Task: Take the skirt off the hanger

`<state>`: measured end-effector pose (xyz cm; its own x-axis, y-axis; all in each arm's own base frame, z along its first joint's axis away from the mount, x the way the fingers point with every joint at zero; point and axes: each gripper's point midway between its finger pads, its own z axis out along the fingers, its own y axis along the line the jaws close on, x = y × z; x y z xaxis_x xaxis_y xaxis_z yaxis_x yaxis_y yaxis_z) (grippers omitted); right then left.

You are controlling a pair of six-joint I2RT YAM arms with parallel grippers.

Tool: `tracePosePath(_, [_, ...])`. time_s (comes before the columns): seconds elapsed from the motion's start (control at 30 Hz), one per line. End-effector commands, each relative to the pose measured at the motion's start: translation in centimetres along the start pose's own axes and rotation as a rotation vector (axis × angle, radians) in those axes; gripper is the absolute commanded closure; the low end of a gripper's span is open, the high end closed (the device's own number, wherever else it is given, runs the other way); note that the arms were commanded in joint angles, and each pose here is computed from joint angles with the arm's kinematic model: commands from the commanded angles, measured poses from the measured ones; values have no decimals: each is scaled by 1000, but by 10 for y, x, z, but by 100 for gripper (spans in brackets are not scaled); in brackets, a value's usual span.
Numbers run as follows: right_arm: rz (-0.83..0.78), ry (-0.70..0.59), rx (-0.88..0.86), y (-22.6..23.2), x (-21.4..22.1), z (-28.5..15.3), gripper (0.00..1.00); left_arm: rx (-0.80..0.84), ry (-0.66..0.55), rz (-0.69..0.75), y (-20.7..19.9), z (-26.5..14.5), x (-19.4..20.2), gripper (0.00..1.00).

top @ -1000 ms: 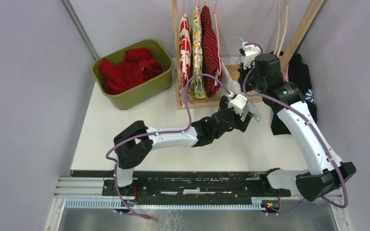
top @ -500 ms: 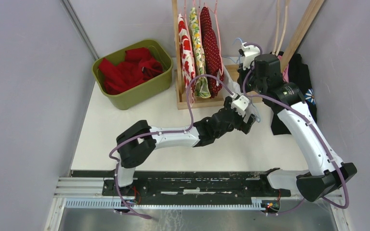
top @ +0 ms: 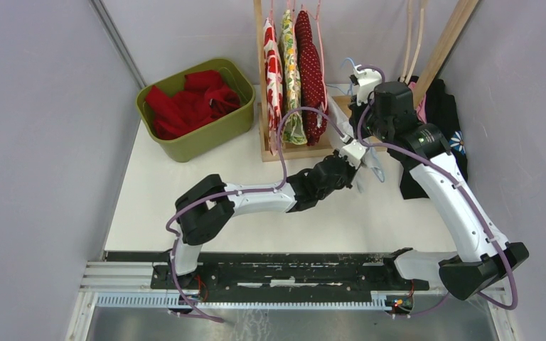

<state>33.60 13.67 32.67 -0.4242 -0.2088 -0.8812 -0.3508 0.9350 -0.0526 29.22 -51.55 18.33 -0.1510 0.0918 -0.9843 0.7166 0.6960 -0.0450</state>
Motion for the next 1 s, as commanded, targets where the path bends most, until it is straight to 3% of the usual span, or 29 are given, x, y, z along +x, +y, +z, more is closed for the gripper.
tracePosePath(0.0, [12,-153,19,-4,-44,-22,99,72,33,144,-4,-17,-26,97])
tracePosePath(0.1, [6,-148,32,-7,-42,-19,99,187,86,230,-15,-43,-41,97])
tracePosePath(0.37, [-9,-123,53,-10,-36,-6,99,58,-6,241,29,-126,-134,97])
tracePosePath(0.73, [-58,-82,137,-25,-24,4,99,23,-322,204,64,-253,-276,97])
tracePosePath(0.97, [-72,-64,171,-30,-22,11,99,236,-626,187,50,-362,-358,97])
